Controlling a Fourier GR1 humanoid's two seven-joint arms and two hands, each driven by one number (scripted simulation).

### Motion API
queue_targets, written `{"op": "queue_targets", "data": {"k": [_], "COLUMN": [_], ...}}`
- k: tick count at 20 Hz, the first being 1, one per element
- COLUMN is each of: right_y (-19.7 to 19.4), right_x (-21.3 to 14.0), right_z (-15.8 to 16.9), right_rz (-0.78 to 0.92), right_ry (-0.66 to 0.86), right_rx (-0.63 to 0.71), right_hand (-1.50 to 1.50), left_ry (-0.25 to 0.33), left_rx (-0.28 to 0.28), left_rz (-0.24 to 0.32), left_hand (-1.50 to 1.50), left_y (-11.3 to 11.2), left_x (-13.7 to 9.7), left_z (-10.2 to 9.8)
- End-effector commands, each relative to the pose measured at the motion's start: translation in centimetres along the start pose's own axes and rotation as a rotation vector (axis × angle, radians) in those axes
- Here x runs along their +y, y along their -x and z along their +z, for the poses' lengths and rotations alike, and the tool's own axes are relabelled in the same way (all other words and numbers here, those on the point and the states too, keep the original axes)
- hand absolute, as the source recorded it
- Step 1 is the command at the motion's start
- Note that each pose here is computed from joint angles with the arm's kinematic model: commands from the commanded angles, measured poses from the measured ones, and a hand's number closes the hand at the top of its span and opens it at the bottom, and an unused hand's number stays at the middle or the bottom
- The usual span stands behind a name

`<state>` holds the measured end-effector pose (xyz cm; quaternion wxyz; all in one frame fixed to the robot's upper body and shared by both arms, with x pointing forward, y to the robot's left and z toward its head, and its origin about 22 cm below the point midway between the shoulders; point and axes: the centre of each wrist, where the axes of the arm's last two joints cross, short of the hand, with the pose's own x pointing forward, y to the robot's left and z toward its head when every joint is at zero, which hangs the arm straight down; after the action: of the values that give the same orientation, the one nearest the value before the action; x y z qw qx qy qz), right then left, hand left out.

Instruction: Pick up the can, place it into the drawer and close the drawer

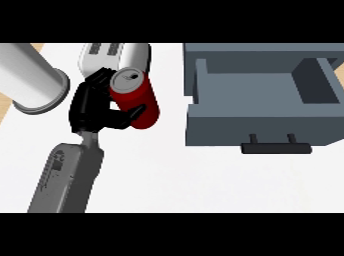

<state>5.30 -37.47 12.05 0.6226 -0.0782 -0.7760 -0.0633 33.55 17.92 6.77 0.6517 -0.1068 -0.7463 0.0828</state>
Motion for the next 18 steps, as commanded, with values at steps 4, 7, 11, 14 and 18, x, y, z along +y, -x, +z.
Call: {"op": "queue_targets", "data": {"k": [4,7,11,14,18], "right_y": [0.6,0.3,0.7,0.7,0.5], "right_x": [-0.1,1.1,1.5,1.4,1.5], "right_z": [-0.5,-0.6,-1.5,-0.1,-1.1], "right_rz": [0.003,-0.002,-0.006,-0.021,-0.032], "right_ry": [-0.018,-0.004,-0.001,0.012,-0.03], "right_rx": [-0.004,-0.002,0.016,0.001,0.009], "right_hand": [-1.5,-1.5,-1.5,-1.5,-1.5], "left_ry": [0.025,0.012,0.041,0.038,0.038], "left_rx": [-0.038,-0.039,-0.019,-0.047,-0.025], "left_rz": [-0.03,-0.053,-0.056,-0.053,-0.079], "left_hand": [1.5,1.5,1.5,1.5,1.5], "left_y": [-5.7,-6.0,-8.3,-7.8,-7.7], "left_x": [-4.9,-7.6,-10.5,-11.8,-14.0], "left_z": [-2.8,-3.7,-4.7,-5.4,-7.4]}}
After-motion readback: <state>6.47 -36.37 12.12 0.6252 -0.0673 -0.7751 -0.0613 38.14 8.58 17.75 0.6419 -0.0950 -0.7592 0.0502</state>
